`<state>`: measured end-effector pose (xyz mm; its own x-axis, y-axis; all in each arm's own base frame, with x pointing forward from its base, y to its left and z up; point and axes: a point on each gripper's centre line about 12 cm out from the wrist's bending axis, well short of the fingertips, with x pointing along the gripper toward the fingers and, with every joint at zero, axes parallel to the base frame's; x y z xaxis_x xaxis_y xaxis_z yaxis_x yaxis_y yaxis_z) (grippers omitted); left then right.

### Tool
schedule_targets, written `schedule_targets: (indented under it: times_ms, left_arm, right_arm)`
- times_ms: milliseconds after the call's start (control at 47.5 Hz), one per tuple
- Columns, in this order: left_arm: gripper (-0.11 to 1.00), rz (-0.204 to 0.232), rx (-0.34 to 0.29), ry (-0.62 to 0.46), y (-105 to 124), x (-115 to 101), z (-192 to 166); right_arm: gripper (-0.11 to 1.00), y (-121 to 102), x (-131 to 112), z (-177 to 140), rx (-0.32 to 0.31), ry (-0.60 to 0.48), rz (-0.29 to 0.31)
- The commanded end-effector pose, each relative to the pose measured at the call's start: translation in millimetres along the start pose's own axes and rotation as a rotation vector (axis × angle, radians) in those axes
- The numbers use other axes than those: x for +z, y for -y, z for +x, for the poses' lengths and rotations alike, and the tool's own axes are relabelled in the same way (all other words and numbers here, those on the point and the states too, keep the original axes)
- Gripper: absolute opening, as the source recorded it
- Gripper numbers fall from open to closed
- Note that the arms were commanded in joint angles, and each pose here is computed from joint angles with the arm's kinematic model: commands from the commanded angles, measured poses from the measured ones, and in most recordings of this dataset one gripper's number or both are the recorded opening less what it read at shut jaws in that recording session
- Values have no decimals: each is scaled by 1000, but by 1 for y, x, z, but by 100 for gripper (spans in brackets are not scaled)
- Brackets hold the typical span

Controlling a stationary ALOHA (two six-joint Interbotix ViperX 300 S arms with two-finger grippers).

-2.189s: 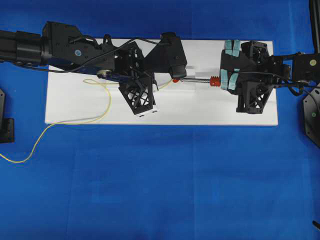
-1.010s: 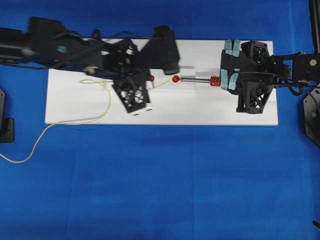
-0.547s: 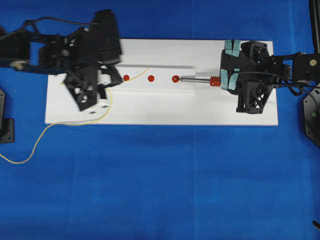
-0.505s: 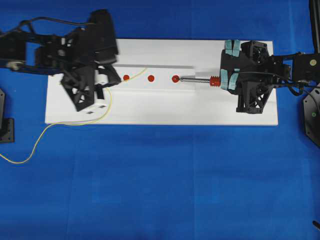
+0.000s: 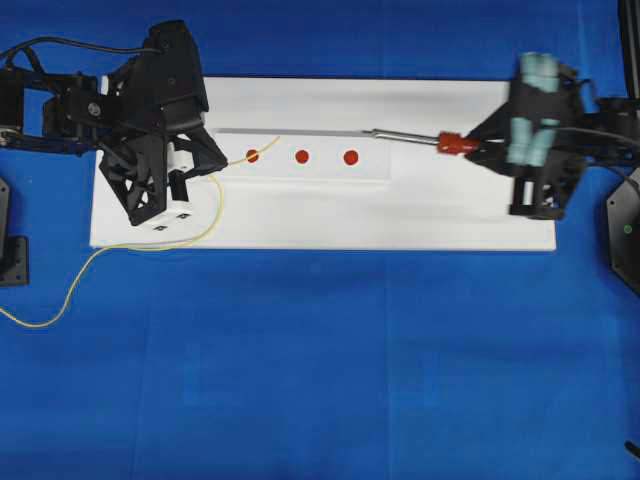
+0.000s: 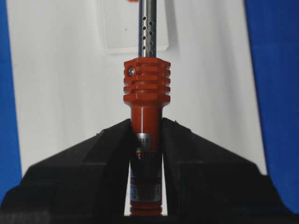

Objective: Touch the tip of the soldering iron to the tip of the solder at the mark.
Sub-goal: 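Withdraw both tools from the strip and lower them toward the table, then place solder wire and iron on the table and open both grippers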

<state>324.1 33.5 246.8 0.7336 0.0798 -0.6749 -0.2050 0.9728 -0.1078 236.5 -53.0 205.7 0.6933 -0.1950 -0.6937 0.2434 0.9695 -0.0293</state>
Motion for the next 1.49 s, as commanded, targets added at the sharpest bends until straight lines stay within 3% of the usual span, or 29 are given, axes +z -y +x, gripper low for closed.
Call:
schedule_targets:
  times_ms: [0, 316, 484, 800, 989, 1200, 1473]
  left_arm:
    - [1, 3, -9, 41, 2, 8, -7]
    - [1, 6, -16, 54, 4, 4, -10]
    - [1, 15, -59, 60, 20, 3, -14]
    - [1, 7, -245, 47, 90, -16, -28]
    - [1, 42, -374, 36, 136, -40, -28]
    - [1, 79, -440, 27, 163, -71, 0]
    - [1, 48, -437, -7, 169, -112, 55]
  right_arm:
    - [6, 1, 4, -15, 3, 66, 6]
    - [6, 0, -3, -17, 11, 71, 22]
    - [6, -11, 6, -22, 63, 92, 64]
    - [6, -86, 7, -43, 339, 123, -49]
    - [6, -129, -9, -41, 467, 68, -108]
    - [6, -160, -31, -20, 526, 14, -157]
    - [6, -176, -58, 24, 520, -42, -133]
